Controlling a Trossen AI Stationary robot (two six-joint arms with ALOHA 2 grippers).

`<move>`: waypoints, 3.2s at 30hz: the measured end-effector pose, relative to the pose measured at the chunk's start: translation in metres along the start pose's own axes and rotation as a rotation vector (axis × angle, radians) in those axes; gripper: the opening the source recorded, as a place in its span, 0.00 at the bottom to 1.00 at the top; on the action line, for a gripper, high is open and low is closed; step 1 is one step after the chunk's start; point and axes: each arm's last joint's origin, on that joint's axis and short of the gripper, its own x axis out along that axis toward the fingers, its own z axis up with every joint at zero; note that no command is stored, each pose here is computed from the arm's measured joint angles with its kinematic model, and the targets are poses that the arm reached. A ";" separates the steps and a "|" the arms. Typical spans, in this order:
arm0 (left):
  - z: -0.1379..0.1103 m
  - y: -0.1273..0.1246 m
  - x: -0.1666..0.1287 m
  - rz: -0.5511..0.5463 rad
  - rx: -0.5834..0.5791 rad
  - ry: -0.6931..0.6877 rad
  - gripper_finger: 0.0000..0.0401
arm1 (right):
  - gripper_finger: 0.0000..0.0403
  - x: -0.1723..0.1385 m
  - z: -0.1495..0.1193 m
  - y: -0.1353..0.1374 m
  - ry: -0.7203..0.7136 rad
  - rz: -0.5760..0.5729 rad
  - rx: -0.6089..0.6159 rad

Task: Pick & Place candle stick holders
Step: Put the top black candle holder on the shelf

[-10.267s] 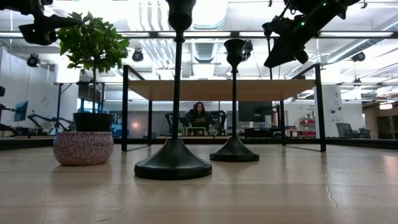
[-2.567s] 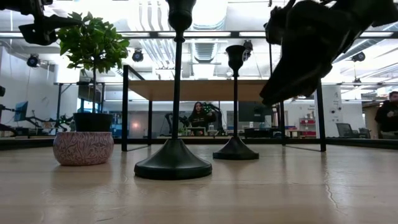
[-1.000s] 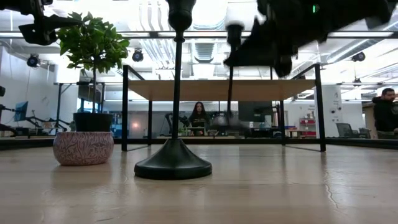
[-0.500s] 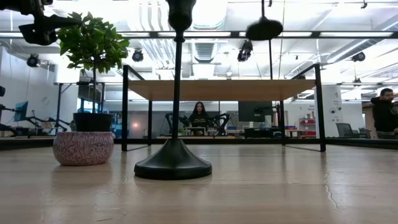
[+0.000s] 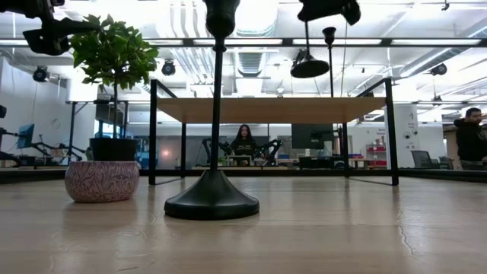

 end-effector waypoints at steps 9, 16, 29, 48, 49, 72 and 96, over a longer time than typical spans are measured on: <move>0.000 0.000 0.000 0.000 0.000 0.000 0.60 | 0.03 0.015 -0.023 -0.024 -0.069 -0.060 0.019; 0.000 0.000 0.000 0.000 0.000 0.000 0.60 | 0.03 0.012 -0.037 -0.038 -0.114 -0.088 0.040; 0.000 0.000 0.000 0.000 0.000 0.000 0.60 | 0.03 0.015 -0.039 -0.048 -0.109 -0.109 0.022; 0.000 0.000 0.000 0.000 0.000 0.000 0.60 | 0.03 0.025 -0.038 -0.061 -0.087 -0.088 0.027; 0.000 0.000 0.000 -0.001 0.000 0.000 0.60 | 0.03 0.026 -0.038 -0.062 -0.083 -0.083 0.028; 0.000 0.000 0.000 0.000 0.000 0.000 0.60 | 0.03 0.029 -0.044 -0.067 -0.058 -0.065 0.032; 0.000 0.000 0.000 0.000 0.000 0.000 0.60 | 0.07 0.032 -0.046 -0.071 -0.065 -0.053 0.053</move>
